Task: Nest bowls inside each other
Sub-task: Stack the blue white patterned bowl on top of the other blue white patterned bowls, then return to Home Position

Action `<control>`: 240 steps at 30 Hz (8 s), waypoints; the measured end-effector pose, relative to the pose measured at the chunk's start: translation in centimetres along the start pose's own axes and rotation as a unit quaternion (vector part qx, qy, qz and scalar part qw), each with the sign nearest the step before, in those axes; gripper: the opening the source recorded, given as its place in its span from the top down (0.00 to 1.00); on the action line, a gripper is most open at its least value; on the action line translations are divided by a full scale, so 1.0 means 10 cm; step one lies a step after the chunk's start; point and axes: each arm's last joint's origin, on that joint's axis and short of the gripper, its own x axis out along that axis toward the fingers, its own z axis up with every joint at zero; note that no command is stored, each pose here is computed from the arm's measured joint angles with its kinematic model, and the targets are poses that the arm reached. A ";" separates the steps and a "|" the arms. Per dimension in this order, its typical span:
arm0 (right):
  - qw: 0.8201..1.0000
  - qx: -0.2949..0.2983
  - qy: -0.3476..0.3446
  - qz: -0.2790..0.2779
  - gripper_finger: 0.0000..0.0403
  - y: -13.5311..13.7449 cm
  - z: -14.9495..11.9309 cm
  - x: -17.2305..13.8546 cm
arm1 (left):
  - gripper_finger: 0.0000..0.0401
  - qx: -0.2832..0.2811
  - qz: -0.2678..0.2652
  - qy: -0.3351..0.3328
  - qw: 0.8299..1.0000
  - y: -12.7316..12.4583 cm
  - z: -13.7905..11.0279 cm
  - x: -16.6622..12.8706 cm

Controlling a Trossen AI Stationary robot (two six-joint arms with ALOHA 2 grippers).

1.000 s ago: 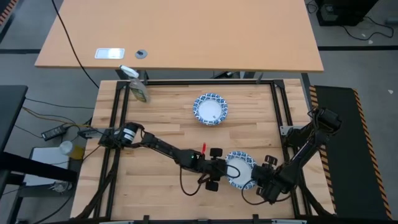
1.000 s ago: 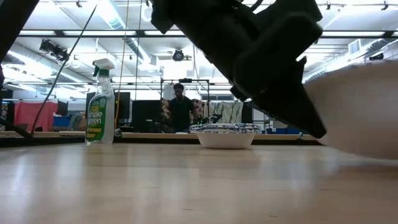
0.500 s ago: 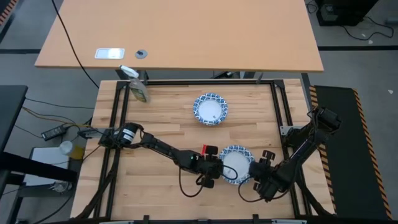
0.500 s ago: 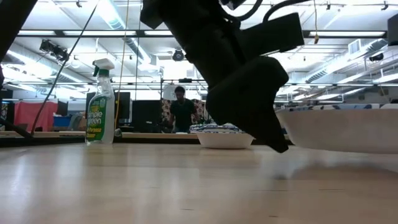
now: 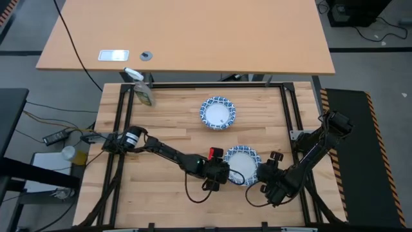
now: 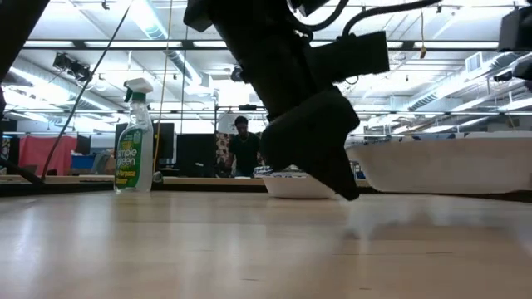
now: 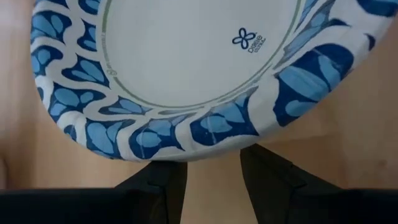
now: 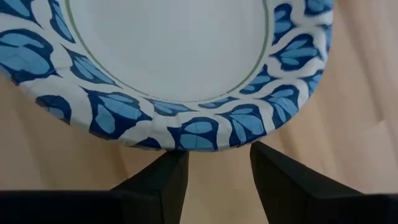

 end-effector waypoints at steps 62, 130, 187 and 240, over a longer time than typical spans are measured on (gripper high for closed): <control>0.992 0.007 -0.020 -0.121 0.55 -1.99 1.71 0.88 | 0.62 -0.113 0.061 0.125 0.984 2.46 -1.12 -0.22; 0.917 0.166 -0.362 0.009 0.57 -2.21 1.14 0.15 | 0.63 -0.065 0.092 -0.094 0.989 2.00 -0.68 -0.96; 0.729 0.182 -0.646 0.131 0.57 -1.45 -0.10 0.06 | 0.70 -0.132 0.036 -0.477 0.868 0.54 -2.68 -2.02; 0.760 0.229 -0.607 0.041 0.56 -1.50 -0.15 0.14 | 0.95 -0.069 -0.214 -0.532 0.816 0.29 -2.78 -2.24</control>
